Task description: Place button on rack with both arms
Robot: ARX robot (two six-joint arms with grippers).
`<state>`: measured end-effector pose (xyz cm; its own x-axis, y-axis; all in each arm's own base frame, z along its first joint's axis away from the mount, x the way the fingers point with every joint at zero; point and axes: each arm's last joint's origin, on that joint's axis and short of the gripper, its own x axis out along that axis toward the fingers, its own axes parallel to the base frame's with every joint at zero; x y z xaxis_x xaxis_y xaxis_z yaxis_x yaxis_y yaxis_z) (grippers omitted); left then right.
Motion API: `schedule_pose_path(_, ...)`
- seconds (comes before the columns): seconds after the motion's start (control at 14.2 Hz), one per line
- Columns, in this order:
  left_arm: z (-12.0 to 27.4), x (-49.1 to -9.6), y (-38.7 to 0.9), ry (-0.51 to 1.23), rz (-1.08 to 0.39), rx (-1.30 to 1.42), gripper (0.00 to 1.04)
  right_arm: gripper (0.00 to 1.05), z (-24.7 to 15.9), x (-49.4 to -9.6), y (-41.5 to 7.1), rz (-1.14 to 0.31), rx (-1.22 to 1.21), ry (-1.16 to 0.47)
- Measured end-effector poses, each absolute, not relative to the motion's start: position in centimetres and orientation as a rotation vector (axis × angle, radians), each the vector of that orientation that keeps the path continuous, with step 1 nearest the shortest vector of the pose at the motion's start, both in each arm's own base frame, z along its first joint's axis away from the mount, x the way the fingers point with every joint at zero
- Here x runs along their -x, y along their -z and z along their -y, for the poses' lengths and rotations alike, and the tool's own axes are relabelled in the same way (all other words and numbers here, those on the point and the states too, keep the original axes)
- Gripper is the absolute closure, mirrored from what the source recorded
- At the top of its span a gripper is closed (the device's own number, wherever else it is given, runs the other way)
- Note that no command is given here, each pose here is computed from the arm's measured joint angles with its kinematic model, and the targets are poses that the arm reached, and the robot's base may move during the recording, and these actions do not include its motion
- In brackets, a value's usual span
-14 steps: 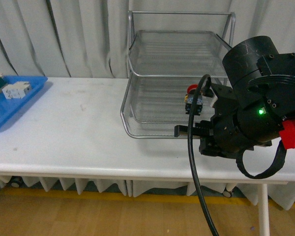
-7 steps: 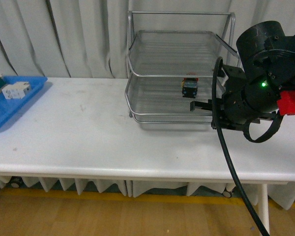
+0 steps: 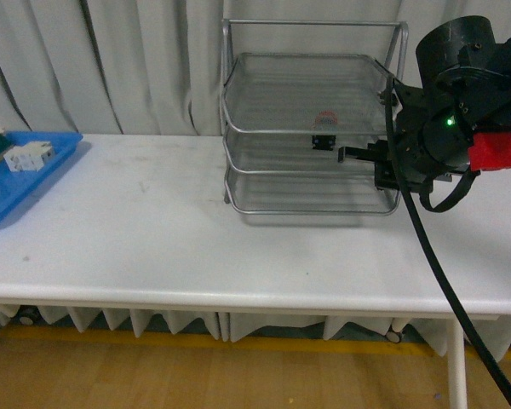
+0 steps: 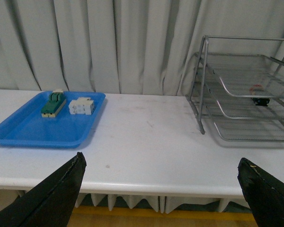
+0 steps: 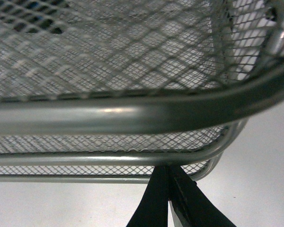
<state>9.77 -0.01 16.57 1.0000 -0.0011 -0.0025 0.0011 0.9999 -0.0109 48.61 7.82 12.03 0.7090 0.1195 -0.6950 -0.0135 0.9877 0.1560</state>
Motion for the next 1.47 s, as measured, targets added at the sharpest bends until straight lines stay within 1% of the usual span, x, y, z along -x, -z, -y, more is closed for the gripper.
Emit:
schedule_pose_path(0.21,0.0,-9.8,-16.6,0.001,-0.002,0.011,0.07,1.03,-7.1,-48.1,-11.1,-0.77,-0.169,-0.042)
schedule_pose_path(0.35,0.0,-9.8,-16.6,0.001,-0.002,0.011,0.07,1.03,-7.0,-46.3,-11.1,-0.788,-0.207,-0.055)
schedule_pose_path(0.42,0.0,-9.8,-16.6,0.001,-0.002,0.011,0.07,1.03,-6.9,-45.0,-11.8,-0.771,-0.226,-0.089)
schedule_pose_path(0.56,0.0,-9.8,-16.6,0.001,-0.002,0.011,0.07,1.03,-6.6,-41.6,-14.9,-0.683,-0.263,-0.17)
schedule_pose_path(0.7,0.0,-9.8,-16.6,0.002,-0.002,0.011,0.07,1.03,-5.5,-37.3,-18.2,-0.59,-0.3,-0.235)
schedule_pose_path(0.91,0.0,-9.8,-16.6,0.001,-0.002,0.011,0.07,1.03,-2.2,-30.8,-21.7,-0.526,-0.355,-0.231)
schedule_pose_path(1.05,0.0,-9.8,-16.6,0.001,-0.002,0.011,0.07,1.03,-0.8,-27.6,-25.8,-0.396,-0.361,-0.261)
schedule_pose_path(1.12,0.0,-9.8,-16.6,0.001,-0.002,0.011,0.07,1.03,-0.6,-26.0,-27.1,-0.191,-0.276,-0.221)
schedule_pose_path(1.19,0.0,-9.8,-16.6,0.001,-0.002,0.011,0.07,1.03,-0.3,-23.6,-26.9,-0.032,-0.168,-0.093)
schedule_pose_path(1.26,0.0,-9.8,-16.6,0.001,-0.002,0.011,0.07,1.03,0.0,-21.1,-25.3,-0.018,-0.085,-0.017)
schedule_pose_path(1.33,0.0,-9.8,-16.6,0.001,-0.002,0.011,0.07,1.03,0.0,-18.7,-23.5,-0.054,-0.045,0.002)
schedule_pose_path(1.4,0.0,-9.8,-16.6,0.001,-0.002,0.011,0.07,1.03,0.0,-16.8,-22.5,-0.054,-0.027,0.0)
schedule_pose_path(1.47,0.0,-9.8,-16.6,0.001,-0.002,0.011,0.07,1.03,0.0,-15.5,-22.0,-0.013,-0.018,0.0)
